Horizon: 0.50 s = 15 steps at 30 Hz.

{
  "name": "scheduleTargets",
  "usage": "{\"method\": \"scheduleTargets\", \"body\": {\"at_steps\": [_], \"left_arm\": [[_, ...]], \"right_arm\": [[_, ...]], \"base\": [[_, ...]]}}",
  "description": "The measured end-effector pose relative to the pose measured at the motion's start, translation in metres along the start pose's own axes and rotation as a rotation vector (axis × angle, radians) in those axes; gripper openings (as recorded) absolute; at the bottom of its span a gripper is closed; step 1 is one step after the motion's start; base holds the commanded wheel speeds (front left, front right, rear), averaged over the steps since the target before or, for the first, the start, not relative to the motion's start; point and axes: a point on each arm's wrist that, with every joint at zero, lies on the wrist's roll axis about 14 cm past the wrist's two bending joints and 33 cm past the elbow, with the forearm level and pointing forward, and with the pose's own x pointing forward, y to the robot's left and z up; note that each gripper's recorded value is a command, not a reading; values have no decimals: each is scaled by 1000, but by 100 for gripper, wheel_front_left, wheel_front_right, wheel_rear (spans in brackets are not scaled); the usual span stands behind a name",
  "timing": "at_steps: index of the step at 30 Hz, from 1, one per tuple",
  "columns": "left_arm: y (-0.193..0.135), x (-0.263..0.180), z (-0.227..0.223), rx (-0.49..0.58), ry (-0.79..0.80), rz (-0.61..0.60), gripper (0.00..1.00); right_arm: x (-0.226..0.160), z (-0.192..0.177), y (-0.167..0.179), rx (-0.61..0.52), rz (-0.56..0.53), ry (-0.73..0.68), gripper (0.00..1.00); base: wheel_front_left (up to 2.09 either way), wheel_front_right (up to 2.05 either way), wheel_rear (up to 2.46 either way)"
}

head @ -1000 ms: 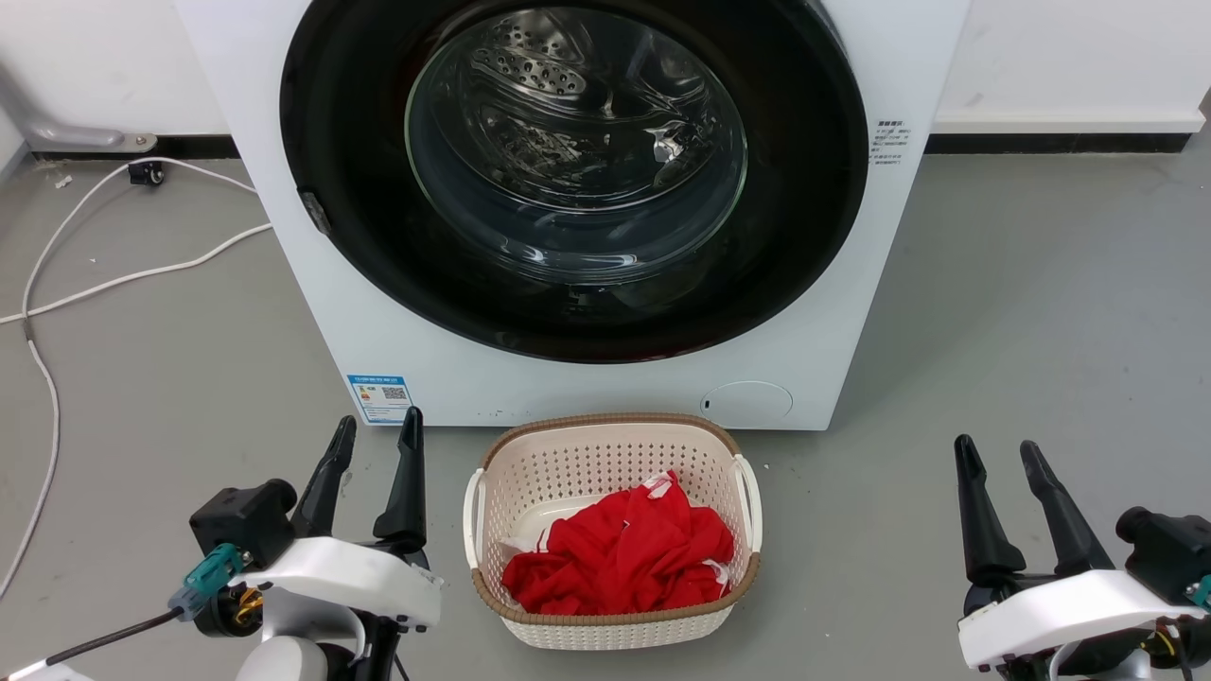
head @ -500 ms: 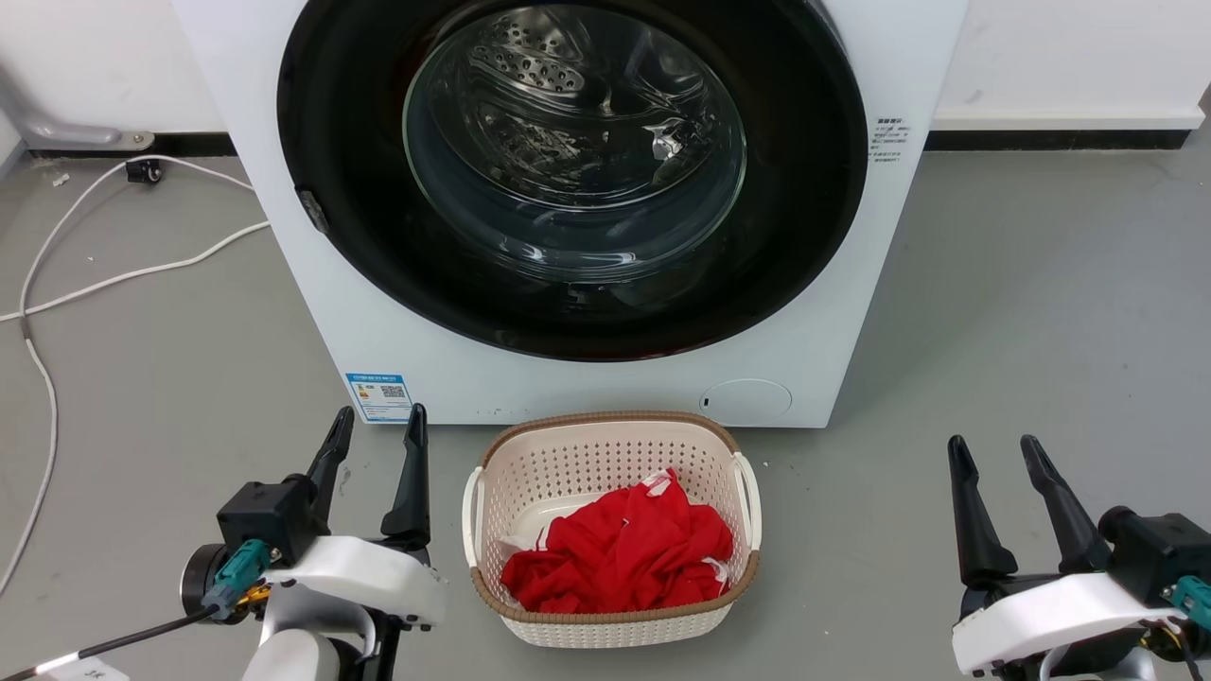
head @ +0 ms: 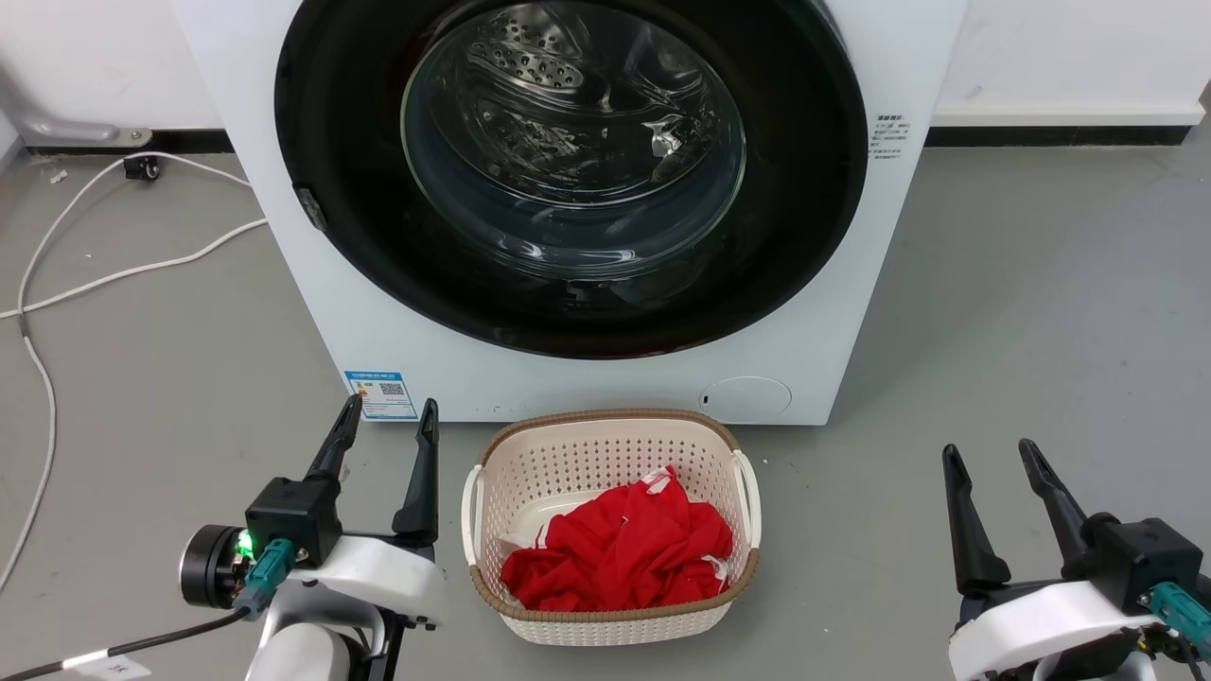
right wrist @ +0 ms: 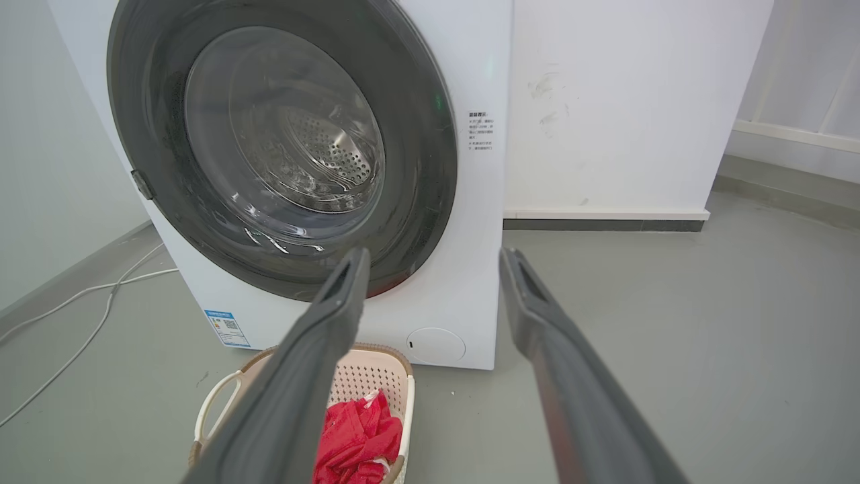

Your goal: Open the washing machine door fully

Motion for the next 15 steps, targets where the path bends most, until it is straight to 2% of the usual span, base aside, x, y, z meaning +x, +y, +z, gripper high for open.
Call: {"method": "scheduleTargets", "body": {"at_steps": [15], "left_arm": [[-6,0,3,91,-26,-20,100]], "right_arm": [[-2,-1,1,-102,10,3,100]], "base": [[0,0,0]]}}
